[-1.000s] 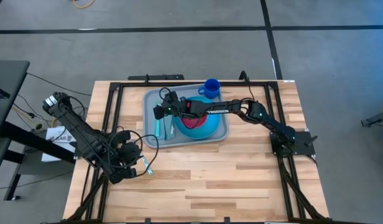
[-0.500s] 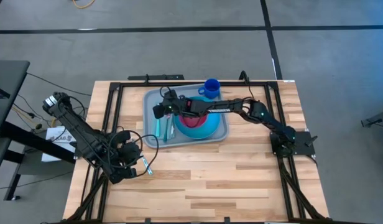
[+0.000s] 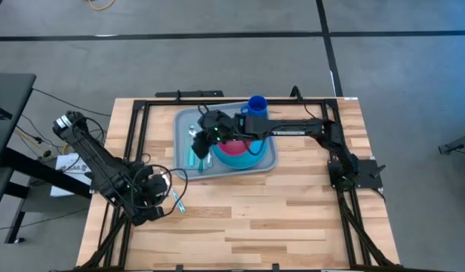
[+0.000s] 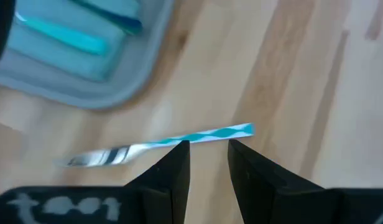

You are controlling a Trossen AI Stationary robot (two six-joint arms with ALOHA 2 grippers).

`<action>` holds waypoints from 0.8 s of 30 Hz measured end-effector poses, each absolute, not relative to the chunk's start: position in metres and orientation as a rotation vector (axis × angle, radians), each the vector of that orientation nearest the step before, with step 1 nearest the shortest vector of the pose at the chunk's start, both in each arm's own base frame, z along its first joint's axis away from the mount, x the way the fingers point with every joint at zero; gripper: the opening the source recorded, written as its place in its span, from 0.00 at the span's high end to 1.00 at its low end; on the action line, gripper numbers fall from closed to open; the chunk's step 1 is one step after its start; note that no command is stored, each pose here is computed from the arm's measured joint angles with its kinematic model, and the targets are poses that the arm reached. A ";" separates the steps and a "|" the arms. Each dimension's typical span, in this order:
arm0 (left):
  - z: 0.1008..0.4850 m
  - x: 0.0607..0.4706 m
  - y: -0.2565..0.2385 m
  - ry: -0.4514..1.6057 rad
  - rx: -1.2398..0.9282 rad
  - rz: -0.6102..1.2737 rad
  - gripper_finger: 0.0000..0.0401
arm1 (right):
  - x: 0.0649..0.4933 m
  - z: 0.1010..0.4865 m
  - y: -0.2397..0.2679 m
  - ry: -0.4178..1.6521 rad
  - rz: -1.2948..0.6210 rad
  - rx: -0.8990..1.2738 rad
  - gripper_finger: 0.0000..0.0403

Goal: Set up tray
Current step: Put the green knife on the blue napkin

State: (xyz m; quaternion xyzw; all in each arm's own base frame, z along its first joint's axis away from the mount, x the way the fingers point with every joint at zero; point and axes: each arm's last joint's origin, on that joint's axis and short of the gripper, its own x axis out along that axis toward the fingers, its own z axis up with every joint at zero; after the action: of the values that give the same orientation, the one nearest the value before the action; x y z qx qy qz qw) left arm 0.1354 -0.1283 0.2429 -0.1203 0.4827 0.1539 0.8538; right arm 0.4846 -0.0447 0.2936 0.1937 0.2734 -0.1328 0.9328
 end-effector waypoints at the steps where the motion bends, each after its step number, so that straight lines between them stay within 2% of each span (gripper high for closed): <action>1: 0.237 0.136 -0.131 1.003 -0.297 0.324 0.76 | 0.482 0.298 -0.039 0.568 -0.251 0.392 0.79; 6: 0.208 0.135 -0.138 1.028 -0.326 0.198 0.76 | 0.465 0.315 -0.013 0.637 -0.178 0.317 0.79; 9: 0.199 0.134 -0.134 1.026 -0.301 0.216 0.76 | 0.456 0.322 0.000 0.681 -0.142 0.262 0.79; 11: 0.196 0.135 -0.131 0.980 -0.353 0.287 0.76 | 0.451 0.325 0.007 0.705 -0.130 0.252 0.79; 16: 0.188 0.138 -0.121 0.862 -0.643 0.529 0.76 | 0.443 0.327 0.021 0.755 -0.109 0.235 0.79; 24: 0.158 0.136 -0.101 0.870 -0.904 0.738 0.76 | 0.439 0.313 0.038 0.877 -0.091 0.206 0.79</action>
State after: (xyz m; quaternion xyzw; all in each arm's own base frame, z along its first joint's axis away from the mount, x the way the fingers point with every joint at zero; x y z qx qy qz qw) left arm 0.1356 -0.1012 0.1576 -0.4130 0.3978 0.3372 0.7466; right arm 0.4387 0.0380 0.3125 0.0994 0.4235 -0.0440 0.8994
